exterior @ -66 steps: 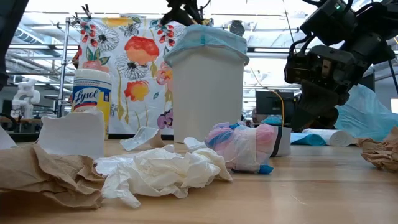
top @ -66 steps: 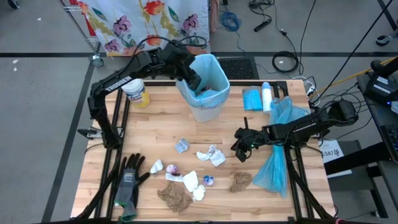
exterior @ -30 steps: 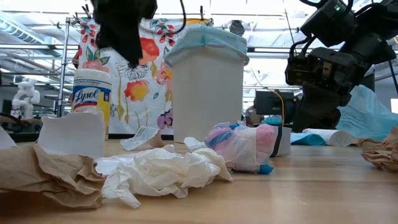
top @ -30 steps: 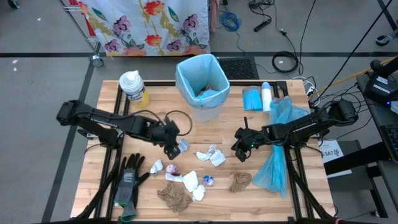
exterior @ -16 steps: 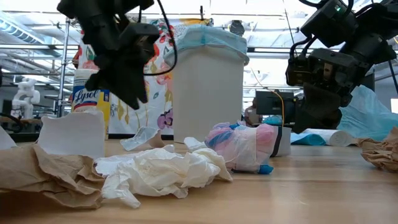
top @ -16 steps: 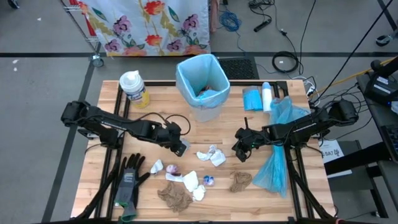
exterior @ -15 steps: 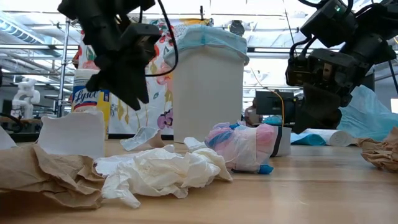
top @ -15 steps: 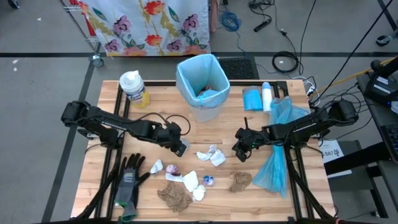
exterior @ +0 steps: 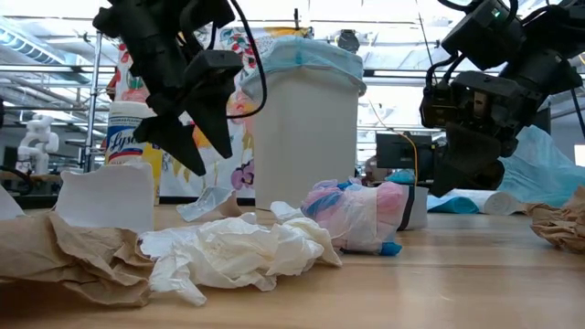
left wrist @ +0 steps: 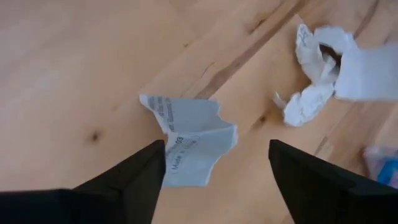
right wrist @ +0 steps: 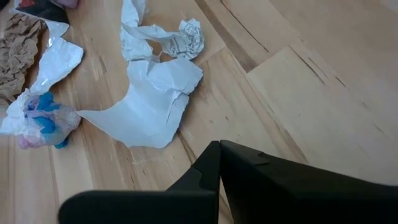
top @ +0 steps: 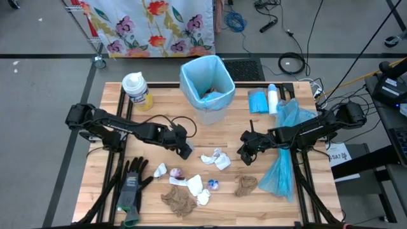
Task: Place trash/remove bag and relplace
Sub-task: Put the gray paper into the trash bin
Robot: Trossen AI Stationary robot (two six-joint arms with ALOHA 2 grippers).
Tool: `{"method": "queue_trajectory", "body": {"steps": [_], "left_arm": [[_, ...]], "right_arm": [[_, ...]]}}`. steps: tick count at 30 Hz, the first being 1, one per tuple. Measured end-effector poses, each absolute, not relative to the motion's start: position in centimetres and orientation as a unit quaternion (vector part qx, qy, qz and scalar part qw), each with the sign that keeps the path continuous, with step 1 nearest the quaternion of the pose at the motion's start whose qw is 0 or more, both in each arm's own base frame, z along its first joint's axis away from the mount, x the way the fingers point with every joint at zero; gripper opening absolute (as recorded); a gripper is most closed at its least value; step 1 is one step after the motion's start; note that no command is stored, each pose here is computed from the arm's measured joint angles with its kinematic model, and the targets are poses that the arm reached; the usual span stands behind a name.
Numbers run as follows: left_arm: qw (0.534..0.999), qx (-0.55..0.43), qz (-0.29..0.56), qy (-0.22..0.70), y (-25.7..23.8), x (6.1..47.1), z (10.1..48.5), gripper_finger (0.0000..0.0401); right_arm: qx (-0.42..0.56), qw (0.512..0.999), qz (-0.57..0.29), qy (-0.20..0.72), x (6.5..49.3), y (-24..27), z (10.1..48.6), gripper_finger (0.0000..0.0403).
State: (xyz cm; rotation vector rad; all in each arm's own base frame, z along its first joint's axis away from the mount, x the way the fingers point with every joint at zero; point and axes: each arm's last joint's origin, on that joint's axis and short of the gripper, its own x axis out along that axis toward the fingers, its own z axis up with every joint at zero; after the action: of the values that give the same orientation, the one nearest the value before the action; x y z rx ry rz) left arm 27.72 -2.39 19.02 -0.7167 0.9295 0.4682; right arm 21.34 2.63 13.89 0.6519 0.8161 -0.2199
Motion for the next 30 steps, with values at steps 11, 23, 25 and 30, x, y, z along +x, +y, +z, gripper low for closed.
{"method": "queue_trajectory", "body": {"steps": [11, 23, 25, 30], "left_arm": [[0.832, -0.266, 0.165, 0.458, -2.7, 29.1, 17.3, 0.0294], [0.812, -0.253, 0.184, 0.493, -2.8, 30.5, 13.1, 0.0294], [0.811, -0.251, 0.189, 0.493, -2.8, 30.7, 12.5, 0.0294], [0.793, -0.274, 0.236, 0.49, -2.7, 31.1, 11.4, 0.0274]], "right_arm": [[0.312, 0.86, -0.106, 0.389, 21.3, 2.6, 13.9, 0.0], [0.314, 0.86, -0.107, 0.389, 21.3, 2.6, 13.9, 0.0], [0.314, 0.86, -0.107, 0.389, 21.3, 2.6, 13.9, 0.0], [0.314, 0.86, -0.107, 0.389, 21.3, 2.6, 13.9, 0.0]]}}
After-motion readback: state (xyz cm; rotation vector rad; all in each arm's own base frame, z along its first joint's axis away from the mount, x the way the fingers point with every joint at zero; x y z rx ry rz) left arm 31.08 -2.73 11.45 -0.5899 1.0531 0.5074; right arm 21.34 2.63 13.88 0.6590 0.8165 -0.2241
